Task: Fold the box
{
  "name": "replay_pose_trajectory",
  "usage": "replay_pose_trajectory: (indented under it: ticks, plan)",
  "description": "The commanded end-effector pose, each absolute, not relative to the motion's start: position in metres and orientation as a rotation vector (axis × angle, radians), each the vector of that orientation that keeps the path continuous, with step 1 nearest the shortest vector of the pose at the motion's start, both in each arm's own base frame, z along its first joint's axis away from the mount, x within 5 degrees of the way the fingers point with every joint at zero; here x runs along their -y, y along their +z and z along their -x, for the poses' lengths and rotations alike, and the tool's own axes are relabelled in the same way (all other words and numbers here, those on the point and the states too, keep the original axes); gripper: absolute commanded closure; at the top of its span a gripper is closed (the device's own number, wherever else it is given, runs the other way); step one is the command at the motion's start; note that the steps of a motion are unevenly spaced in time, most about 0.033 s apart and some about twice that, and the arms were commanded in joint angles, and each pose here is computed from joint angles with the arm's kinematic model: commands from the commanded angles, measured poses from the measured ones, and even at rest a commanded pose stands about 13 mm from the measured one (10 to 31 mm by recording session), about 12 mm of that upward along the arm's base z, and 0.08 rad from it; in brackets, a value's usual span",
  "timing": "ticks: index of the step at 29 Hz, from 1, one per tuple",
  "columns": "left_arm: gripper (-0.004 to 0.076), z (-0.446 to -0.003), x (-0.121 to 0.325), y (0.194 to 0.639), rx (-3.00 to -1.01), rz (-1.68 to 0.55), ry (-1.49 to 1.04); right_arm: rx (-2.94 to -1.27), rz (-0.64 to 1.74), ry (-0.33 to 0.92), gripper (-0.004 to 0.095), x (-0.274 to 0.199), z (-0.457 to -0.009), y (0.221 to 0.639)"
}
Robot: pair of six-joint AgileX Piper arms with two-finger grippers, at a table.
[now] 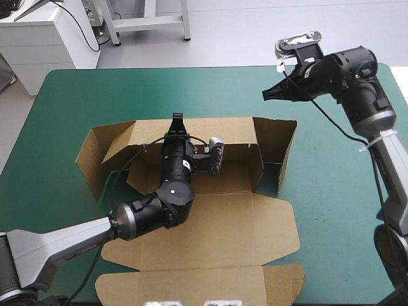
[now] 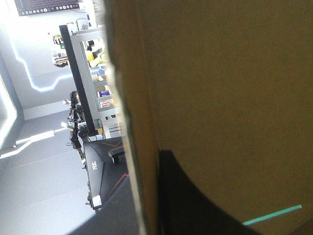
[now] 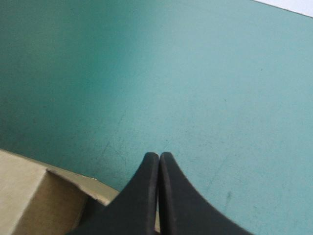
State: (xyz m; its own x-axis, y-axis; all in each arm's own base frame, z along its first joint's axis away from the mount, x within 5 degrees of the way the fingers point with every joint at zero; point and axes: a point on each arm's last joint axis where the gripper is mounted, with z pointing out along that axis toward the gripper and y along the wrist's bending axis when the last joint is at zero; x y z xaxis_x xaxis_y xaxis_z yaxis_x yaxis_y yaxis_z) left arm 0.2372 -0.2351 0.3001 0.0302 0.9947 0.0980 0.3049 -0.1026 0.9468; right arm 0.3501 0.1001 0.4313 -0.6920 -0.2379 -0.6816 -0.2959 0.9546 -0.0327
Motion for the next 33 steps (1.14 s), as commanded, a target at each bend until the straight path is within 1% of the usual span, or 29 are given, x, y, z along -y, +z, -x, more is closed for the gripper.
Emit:
replay_pose_trajectory:
  ticks: [1,4,6,13,15,17,20,25,28,29,30,31,32,33]
  plan:
    - [0.0731,-0.234,0.228,0.322,-1.346,-1.439,1.165,-2.345,0.365,0.073,0.0929,-0.097,-0.357,0.436]
    - [0.0731,-0.234,0.228,0.322,-1.346,-1.439,1.165,-2.446,0.381,0.065,0.0929,-0.101,-0.367,0.414]
    - [0.0731,-0.234,0.228,0.322,-1.346,-1.439,1.165,-2.518,0.391,0.082,0.0929,-0.103,-0.37,0.403]
    - [0.0731,-0.234,0.227,0.323,-1.353,-1.433,1.176,-2.576,0.427,0.284,0.0929,-0.115,-0.358,0.391]
    - [0.0731,-0.234,0.226,0.323,-1.358,-1.429,1.192,-2.588,0.446,0.307,0.0929,-0.115,-0.352,0.388]
    - [0.0731,-0.234,0.225,0.323,-1.363,-1.427,1.206,-2.591,0.455,0.302,0.0929,-0.112,-0.344,0.387]
    - [0.0731,-0.234,0.224,0.323,-1.363,-1.427,1.206,-2.547,0.453,0.305,0.0929,-0.109,-0.331,0.392]
    - [0.0731,-0.234,0.225,0.323,-1.36,-1.431,1.201,-2.469,0.462,0.38,0.0929,-0.107,-0.307,0.39]
    - [0.0731,-0.234,0.226,0.323,-1.354,-1.437,1.19,-2.348,0.499,0.443,0.0928,-0.109,-0.293,0.379]
    - [0.0731,-0.234,0.226,0.322,-1.356,-1.437,1.188,-2.316,0.479,0.479,0.0927,-0.109,-0.286,0.373]
    - [0.0731,-0.234,0.226,0.322,-1.36,-1.436,1.189,-2.241,0.468,0.493,0.0927,-0.109,-0.282,0.369]
    - [0.0731,-0.234,0.226,0.322,-1.361,-1.435,1.191,-2.201,0.456,0.508,0.0927,-0.107,-0.275,0.362]
    - [0.0731,-0.234,0.226,0.322,-1.361,-1.435,1.191,-2.122,0.429,0.502,0.0927,-0.103,-0.265,0.349]
    - [0.0731,-0.234,0.226,0.322,-1.361,-1.435,1.191,-2.107,0.432,0.492,0.0927,-0.102,-0.262,0.344]
